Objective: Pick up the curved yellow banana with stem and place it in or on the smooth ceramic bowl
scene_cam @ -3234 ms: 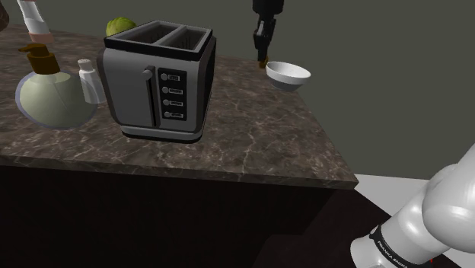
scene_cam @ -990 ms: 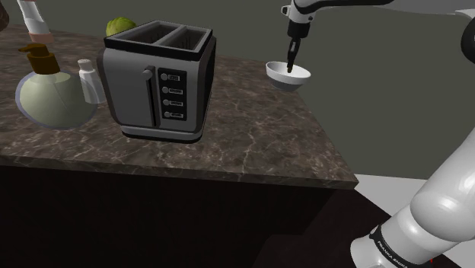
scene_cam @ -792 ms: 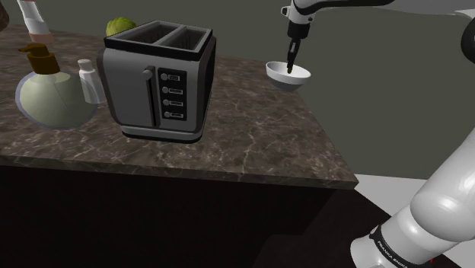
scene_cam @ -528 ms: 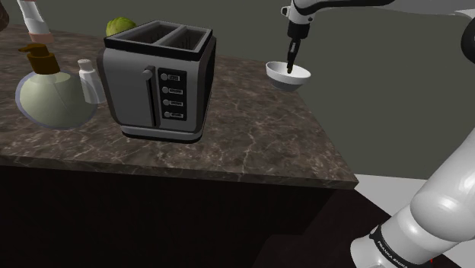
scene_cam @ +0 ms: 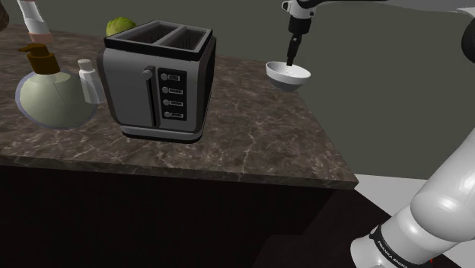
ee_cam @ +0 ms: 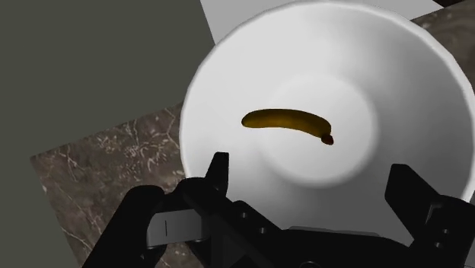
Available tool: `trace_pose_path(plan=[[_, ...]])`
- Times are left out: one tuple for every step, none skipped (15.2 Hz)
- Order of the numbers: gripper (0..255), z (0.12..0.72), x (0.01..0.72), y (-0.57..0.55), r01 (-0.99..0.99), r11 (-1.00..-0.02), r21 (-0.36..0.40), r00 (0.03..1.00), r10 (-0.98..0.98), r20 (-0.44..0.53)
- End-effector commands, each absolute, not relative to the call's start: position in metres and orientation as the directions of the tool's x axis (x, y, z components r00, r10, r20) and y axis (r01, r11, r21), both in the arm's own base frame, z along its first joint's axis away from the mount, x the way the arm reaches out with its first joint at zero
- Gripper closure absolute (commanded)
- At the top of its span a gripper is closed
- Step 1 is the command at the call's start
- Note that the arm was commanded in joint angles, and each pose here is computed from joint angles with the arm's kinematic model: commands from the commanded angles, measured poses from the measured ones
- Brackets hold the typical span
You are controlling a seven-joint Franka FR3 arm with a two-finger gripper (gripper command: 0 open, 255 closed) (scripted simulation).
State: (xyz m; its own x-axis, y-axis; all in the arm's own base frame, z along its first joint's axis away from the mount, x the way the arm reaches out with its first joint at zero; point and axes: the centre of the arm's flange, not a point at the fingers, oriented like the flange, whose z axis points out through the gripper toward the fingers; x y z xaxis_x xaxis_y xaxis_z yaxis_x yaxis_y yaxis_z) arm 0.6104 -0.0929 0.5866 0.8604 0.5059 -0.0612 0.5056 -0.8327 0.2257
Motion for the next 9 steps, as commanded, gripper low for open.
trace_pose_path(plan=[[0, 0.609, 0.609, -0.088, 0.506, -0.833, 0.225, 0.860, 0.506, -0.062], [0, 0.619, 0.609, -0.086, 0.506, -0.833, 0.225, 0.860, 0.506, -0.062], [0, 0.619, 0.609, -0.086, 0.506, -0.833, 0.225, 0.860, 0.506, -0.062], [0, 0.619, 0.609, -0.086, 0.506, -0.833, 0.225, 0.860, 0.506, -0.062], [0, 0.619, 0.609, -0.086, 0.506, -0.833, 0.225, 0.860, 0.506, -0.062], [0, 0.619, 0.609, -0.086, 0.506, -0.833, 0.225, 0.860, 0.506, -0.062], [0, 0.619, 0.609, -0.086, 0.506, -0.833, 0.225, 0.860, 0.506, -0.062], [0, 0.619, 0.609, -0.086, 0.506, -0.833, 0.225, 0.860, 0.506, -0.062], [0, 0.619, 0.609, -0.086, 0.506, -0.833, 0.225, 0.860, 0.506, -0.062]])
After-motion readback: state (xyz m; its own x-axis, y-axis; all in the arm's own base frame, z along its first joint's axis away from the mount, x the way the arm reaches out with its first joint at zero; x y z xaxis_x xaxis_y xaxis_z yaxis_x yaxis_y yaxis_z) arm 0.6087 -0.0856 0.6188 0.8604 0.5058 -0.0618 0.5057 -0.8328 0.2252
